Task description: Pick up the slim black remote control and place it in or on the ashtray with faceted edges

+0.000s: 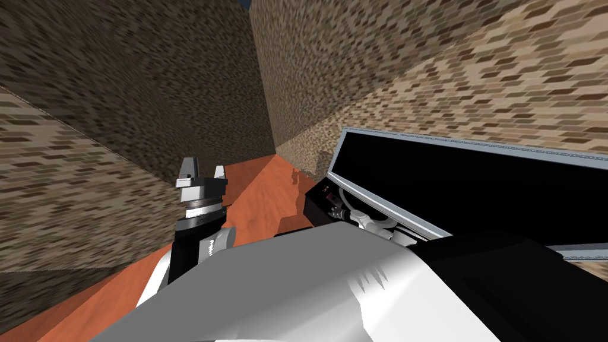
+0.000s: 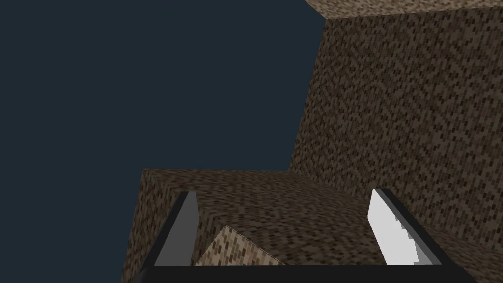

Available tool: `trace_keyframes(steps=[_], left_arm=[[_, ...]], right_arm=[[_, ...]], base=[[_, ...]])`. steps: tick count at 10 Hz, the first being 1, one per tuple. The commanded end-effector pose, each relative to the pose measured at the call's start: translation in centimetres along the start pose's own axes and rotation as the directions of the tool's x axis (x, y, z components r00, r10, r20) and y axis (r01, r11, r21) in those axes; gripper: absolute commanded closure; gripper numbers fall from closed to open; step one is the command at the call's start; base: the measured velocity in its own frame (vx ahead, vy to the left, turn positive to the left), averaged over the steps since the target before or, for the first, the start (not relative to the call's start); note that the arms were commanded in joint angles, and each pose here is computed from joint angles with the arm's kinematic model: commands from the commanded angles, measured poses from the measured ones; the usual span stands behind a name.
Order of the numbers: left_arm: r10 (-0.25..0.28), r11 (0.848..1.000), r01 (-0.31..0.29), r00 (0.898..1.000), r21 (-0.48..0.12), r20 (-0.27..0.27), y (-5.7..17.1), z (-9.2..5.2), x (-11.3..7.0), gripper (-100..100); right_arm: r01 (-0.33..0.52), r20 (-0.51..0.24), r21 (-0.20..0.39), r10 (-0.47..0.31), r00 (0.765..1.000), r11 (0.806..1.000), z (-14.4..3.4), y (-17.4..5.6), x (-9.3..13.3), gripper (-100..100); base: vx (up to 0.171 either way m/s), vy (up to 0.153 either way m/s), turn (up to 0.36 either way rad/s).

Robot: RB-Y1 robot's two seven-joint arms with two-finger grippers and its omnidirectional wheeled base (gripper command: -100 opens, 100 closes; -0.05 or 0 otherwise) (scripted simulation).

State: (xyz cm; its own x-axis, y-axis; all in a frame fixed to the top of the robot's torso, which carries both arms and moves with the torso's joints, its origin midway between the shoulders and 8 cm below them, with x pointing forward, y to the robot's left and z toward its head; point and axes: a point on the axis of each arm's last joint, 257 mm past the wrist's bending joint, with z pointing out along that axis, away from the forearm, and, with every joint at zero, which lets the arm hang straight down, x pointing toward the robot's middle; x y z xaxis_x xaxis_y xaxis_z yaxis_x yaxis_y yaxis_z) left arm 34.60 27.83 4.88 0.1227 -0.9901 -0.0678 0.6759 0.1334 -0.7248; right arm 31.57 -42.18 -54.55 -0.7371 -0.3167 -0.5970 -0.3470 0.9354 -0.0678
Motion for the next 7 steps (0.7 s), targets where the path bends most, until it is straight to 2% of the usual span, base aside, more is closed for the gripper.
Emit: trace_keyframes(steps=[1, 2, 4, 6, 7], left_arm=[[0.0, 1.0, 0.0, 1.0, 0.0, 0.0, 0.0, 0.0, 0.0, 0], [0.0, 1.0, 0.0, 1.0, 0.0, 0.0, 0.0, 0.0, 0.0, 0], [0.0, 1.0, 0.0, 1.0, 0.0, 0.0, 0.0, 0.0, 0.0, 0], [0.0, 1.0, 0.0, 1.0, 0.0, 0.0, 0.0, 0.0, 0.0, 0], [0.0, 1.0, 0.0, 1.0, 0.0, 0.0, 0.0, 0.0, 0.0, 0]], right_arm=[[0.051, -0.083, 0.017, -0.049, 0.995, 0.999, -1.0, -1.6, 3.4, -100], [0.05, -0.086, 0.019, -0.048, 0.995, 0.999, -1.0, -1.7, 3.6, -100], [0.108, -0.188, 0.029, -0.1, 0.977, 0.994, -2.7, -3.6, 7.7, -100], [0.108, -0.188, 0.029, -0.1, 0.977, 0.994, -2.7, -3.6, 7.7, -100], [0.132, -0.228, 0.028, -0.123, 0.966, 0.991, -3.4, -4.3, 9.2, -100]], base=[[0.055, 0.033, 0.18], [0.051, 0.022, 0.059], [0.054, 0.024, 0.145], [0.03, 0.016, 0.011], [0.022, 0.009, 0.101]])
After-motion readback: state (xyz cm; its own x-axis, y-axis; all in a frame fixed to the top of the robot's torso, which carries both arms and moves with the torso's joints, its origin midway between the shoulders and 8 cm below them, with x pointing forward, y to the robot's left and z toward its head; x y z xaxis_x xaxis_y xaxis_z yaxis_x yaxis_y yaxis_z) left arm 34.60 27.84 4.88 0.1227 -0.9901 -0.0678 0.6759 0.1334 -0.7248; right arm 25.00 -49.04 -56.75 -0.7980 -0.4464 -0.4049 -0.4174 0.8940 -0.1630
